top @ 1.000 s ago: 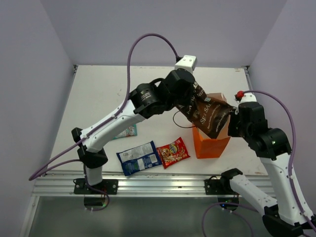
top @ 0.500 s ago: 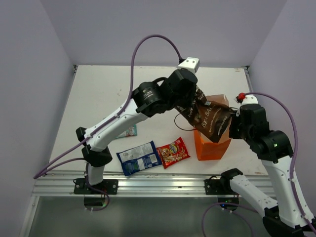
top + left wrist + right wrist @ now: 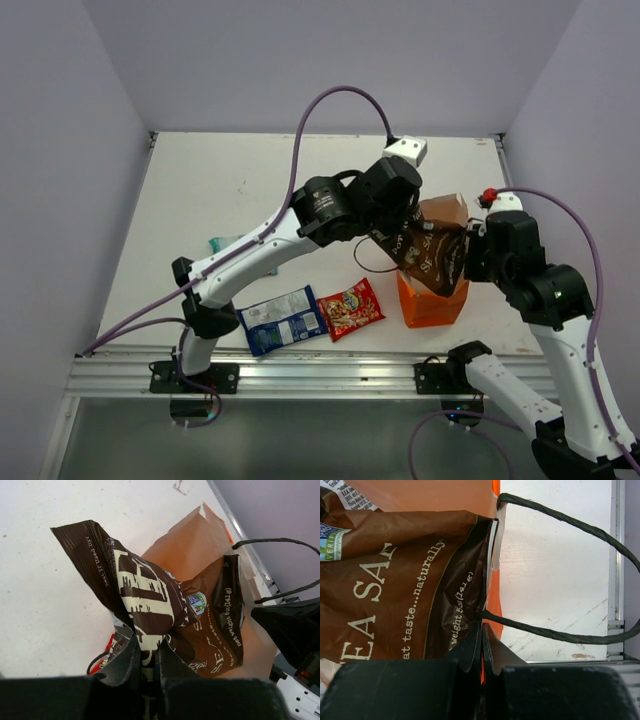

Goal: Place the snacks into the paper bag

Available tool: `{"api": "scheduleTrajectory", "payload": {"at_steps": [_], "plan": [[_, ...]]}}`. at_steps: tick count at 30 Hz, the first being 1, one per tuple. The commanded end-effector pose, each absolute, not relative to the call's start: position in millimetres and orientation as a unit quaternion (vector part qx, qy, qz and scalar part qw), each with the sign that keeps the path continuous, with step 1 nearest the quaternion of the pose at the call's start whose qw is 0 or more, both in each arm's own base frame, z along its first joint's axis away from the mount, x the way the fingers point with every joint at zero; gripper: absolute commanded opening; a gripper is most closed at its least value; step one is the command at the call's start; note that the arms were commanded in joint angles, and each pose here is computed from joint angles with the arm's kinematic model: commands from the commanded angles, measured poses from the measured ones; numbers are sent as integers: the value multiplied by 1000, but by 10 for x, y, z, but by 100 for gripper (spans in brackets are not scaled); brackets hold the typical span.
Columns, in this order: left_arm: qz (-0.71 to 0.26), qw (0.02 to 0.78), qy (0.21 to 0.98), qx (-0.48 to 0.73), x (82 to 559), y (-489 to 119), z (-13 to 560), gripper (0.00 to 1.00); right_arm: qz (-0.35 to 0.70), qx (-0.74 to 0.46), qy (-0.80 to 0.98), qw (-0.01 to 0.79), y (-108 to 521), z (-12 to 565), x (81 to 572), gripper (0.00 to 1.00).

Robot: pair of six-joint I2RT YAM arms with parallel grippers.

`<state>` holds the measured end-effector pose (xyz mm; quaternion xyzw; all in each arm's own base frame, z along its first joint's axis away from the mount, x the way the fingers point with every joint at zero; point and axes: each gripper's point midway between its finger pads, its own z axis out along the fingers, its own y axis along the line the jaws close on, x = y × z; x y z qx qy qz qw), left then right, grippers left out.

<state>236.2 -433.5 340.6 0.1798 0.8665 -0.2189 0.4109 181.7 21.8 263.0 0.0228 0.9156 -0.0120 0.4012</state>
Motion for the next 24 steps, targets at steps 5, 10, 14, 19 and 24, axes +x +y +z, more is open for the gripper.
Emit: {"api": "scheduleTrajectory", "payload": {"at_steps": [5, 10, 14, 19, 24], "plan": [[-354, 474, 776, 219, 2046, -4881, 4177, 11, 1, 18, 909, 417, 275, 2668, 1897, 0], [-411, 477, 736, 247, 1847, -5145, 4357, 23, -2, 18, 909, 416, 272, 2649, 1909, 0], [-427, 458, 733, 265, 1757, -5284, 4256, 39, -3, 18, 909, 416, 270, 2638, 1919, 0], [-427, 456, 729, 280, 1734, -5349, 4199, 44, -4, 18, 910, 415, 271, 2624, 1931, 0], [-411, 489, 722, 266, 1844, -5243, 4328, 42, -4, 17, 910, 414, 282, 2610, 1948, 0]]}}
